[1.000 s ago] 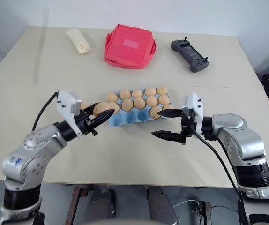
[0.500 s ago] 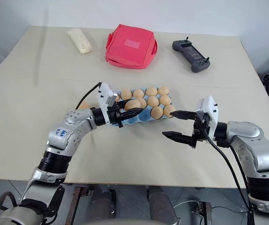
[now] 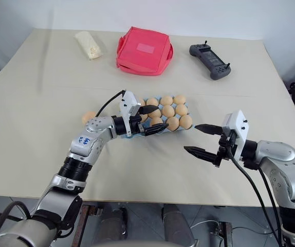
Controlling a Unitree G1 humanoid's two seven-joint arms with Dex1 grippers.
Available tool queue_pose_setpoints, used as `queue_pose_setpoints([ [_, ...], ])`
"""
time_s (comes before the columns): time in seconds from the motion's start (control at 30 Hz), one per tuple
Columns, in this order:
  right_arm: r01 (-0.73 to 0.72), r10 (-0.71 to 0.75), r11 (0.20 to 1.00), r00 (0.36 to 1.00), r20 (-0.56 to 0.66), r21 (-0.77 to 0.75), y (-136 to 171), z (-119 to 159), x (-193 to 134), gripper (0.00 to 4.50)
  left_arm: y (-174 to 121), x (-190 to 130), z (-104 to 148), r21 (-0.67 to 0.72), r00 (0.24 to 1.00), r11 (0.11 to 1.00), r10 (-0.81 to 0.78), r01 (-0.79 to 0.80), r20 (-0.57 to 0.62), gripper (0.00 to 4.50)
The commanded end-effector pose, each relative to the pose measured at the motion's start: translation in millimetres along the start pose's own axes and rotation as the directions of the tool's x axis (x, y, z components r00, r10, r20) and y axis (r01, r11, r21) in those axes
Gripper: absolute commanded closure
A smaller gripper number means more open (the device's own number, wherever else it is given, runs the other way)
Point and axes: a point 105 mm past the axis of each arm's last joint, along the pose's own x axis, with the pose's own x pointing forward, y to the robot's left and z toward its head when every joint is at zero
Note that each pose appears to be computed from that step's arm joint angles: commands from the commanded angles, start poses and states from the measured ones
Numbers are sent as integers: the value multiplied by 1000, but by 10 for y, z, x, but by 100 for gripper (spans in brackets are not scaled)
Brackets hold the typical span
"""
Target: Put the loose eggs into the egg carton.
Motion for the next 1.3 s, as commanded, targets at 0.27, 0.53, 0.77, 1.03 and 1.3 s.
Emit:
queue_pose_setpoints([
  [0.27,-28,30,998,999,31,-52,-45,164,29,0,-22,-789,179,34,990,990,138,-138,9,1],
  [0.53,-77,78,996,997,22,-52,-109,173,121,0,178,-1675,250,53,894,893,448,-447,-9,1],
  [0.77,-115,116,992,993,18,-57,-146,188,197,0,57,-2187,-41,-10,788,792,605,-610,-114,1],
  [1.03,-136,137,989,991,7,-57,-148,193,202,0,-140,-2442,-279,-72,723,725,664,-685,-192,1],
  [1.3,-145,145,988,989,4,-62,-147,209,226,0,-22,-2257,-304,-75,757,762,619,-644,-208,1],
])
